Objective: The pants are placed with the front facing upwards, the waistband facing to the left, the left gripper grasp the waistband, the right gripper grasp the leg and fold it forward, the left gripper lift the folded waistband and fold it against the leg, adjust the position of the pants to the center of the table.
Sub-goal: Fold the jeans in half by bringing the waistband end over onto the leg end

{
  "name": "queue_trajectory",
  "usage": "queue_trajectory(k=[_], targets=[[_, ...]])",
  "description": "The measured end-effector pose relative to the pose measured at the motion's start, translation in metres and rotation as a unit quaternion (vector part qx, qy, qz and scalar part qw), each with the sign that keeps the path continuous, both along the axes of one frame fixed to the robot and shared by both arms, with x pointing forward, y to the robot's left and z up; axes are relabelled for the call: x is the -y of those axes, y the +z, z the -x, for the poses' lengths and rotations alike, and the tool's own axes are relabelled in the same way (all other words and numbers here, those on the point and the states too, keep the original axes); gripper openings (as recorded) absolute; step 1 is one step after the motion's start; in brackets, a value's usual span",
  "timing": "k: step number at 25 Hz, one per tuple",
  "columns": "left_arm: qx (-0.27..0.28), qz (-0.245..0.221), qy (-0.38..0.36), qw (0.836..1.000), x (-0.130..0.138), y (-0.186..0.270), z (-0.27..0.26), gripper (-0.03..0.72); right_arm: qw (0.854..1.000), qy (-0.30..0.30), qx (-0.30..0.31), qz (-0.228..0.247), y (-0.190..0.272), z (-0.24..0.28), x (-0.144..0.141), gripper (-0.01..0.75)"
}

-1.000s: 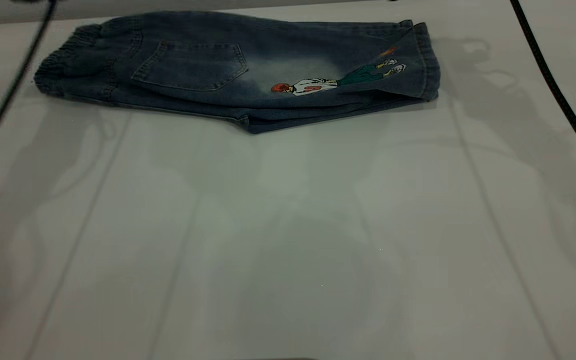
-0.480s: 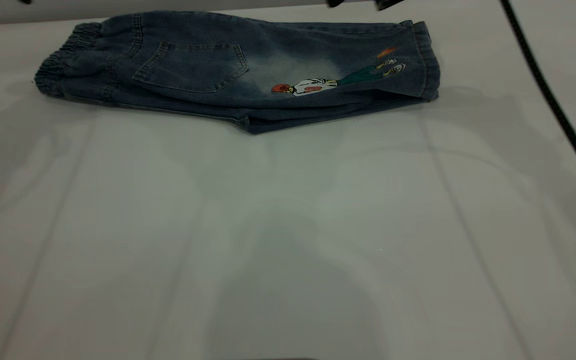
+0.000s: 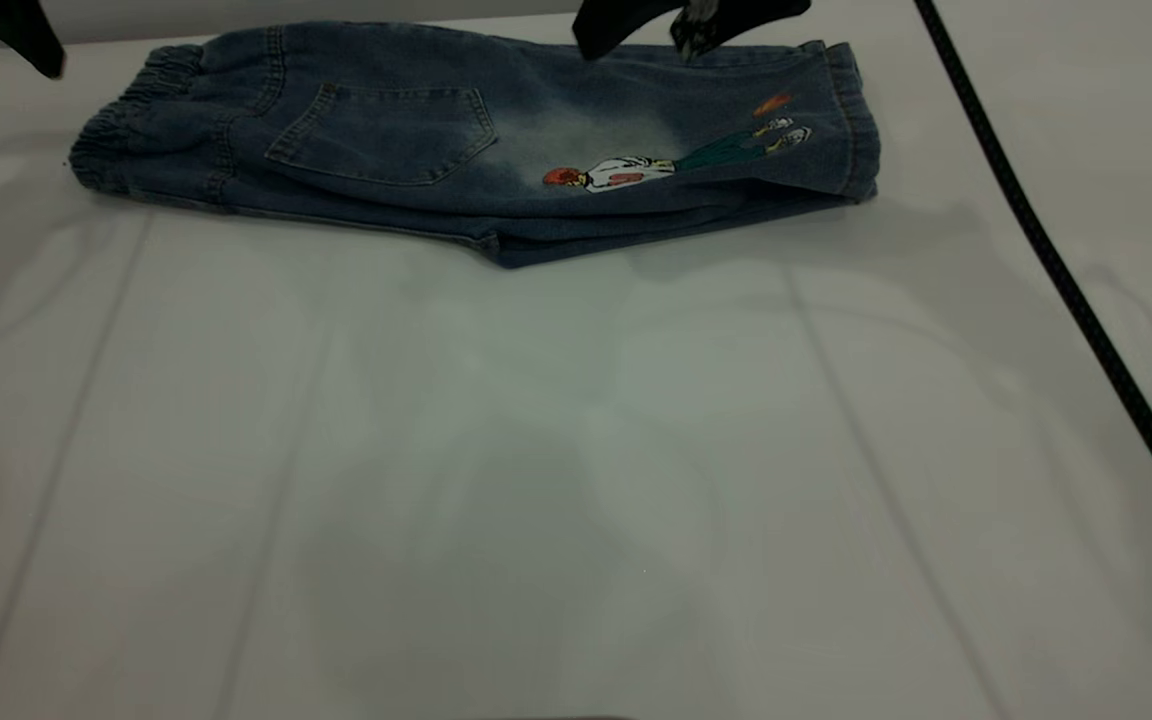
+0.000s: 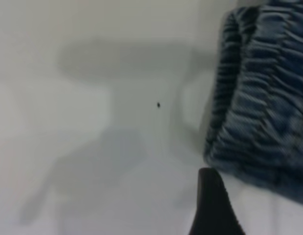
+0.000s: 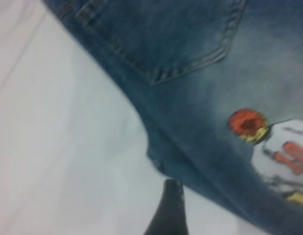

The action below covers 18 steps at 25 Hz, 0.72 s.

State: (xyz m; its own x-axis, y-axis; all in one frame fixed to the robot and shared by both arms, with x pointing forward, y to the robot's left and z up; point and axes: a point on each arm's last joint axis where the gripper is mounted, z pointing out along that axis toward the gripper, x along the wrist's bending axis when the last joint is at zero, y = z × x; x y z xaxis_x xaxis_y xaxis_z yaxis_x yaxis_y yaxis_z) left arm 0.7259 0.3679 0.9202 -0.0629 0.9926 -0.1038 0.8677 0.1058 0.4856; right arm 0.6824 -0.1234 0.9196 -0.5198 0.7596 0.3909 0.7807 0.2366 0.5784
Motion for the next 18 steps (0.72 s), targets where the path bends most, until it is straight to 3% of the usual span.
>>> queue_trajectory(k=[18], targets=[[-0.022, 0.025, 0.001, 0.999, -0.001, -0.065, -0.039, 0.402, 1.0, 0.01, -0.003, 0.005, -0.001, 0.002, -0.002, 0.582]])
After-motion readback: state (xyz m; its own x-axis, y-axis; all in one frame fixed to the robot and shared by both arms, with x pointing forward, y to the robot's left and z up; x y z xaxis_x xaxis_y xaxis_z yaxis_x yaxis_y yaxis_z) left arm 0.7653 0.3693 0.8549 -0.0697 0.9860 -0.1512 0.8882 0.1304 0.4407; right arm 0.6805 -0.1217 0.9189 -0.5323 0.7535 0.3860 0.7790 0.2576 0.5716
